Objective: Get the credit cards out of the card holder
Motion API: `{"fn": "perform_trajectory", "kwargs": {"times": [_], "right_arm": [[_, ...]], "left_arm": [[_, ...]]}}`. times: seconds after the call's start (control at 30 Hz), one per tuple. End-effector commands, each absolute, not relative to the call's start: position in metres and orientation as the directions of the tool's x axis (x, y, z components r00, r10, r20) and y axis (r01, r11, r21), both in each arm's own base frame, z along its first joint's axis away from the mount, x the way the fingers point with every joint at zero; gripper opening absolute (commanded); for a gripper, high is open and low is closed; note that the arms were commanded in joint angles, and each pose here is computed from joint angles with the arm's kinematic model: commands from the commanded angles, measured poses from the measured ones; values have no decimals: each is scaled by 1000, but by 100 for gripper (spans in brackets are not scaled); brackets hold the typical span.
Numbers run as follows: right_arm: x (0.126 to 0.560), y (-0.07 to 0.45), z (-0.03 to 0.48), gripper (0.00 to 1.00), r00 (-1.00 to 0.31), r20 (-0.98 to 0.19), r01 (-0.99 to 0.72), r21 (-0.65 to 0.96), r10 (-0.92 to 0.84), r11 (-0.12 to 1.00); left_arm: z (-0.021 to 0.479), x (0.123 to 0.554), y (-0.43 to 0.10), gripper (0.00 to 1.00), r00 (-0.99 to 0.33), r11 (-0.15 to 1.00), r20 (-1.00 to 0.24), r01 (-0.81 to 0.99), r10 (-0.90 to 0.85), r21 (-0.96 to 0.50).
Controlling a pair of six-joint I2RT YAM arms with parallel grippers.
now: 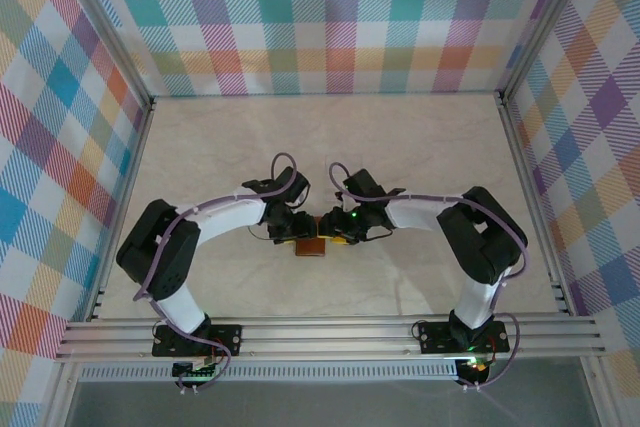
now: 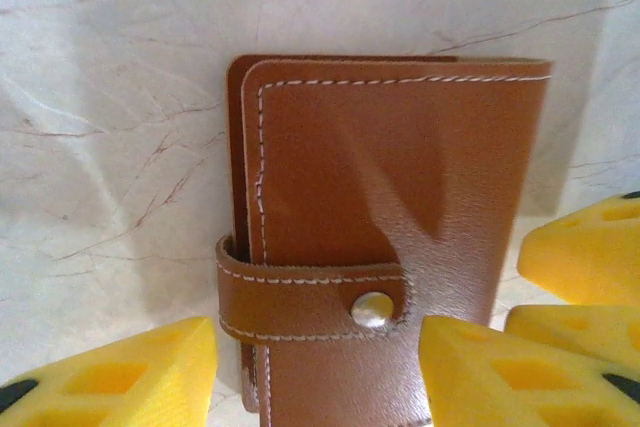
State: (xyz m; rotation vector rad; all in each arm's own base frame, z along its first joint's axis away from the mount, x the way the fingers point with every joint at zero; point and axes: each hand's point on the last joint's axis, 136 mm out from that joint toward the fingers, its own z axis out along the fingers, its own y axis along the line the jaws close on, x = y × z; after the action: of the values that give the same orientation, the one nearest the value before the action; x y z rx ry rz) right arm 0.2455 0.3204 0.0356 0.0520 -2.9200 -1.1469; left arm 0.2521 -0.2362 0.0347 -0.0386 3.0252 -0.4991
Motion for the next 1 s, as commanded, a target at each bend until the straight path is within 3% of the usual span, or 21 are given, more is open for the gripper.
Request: {"fn": "perform_trajectory", "kwargs": {"times": [0.0,0.23,0.4,0.67,0.97], "right_arm": [[255,331,43,43,-998,-28,-56,716,-51,696],[254,340,38,36,-998,-2,-43,759,-65,649],[253,343,36,28,-998,10,-30,778,-60,628],[250,330,36,13,-999,-5,-31,738,-41,674],[246,327,37,8,-999,-2,-34,731,-48,682]], "left_arm": [[35,257,-247,52,-998,933,-67,14,-11,-359],[29,256,-252,40,-999,924,-54,20,0,-382],[31,256,-255,37,-998,917,-55,21,-1,-398],[54,267,-242,41,-990,939,-137,15,-35,-345],[74,270,-245,47,-983,961,-181,72,24,-266]]}}
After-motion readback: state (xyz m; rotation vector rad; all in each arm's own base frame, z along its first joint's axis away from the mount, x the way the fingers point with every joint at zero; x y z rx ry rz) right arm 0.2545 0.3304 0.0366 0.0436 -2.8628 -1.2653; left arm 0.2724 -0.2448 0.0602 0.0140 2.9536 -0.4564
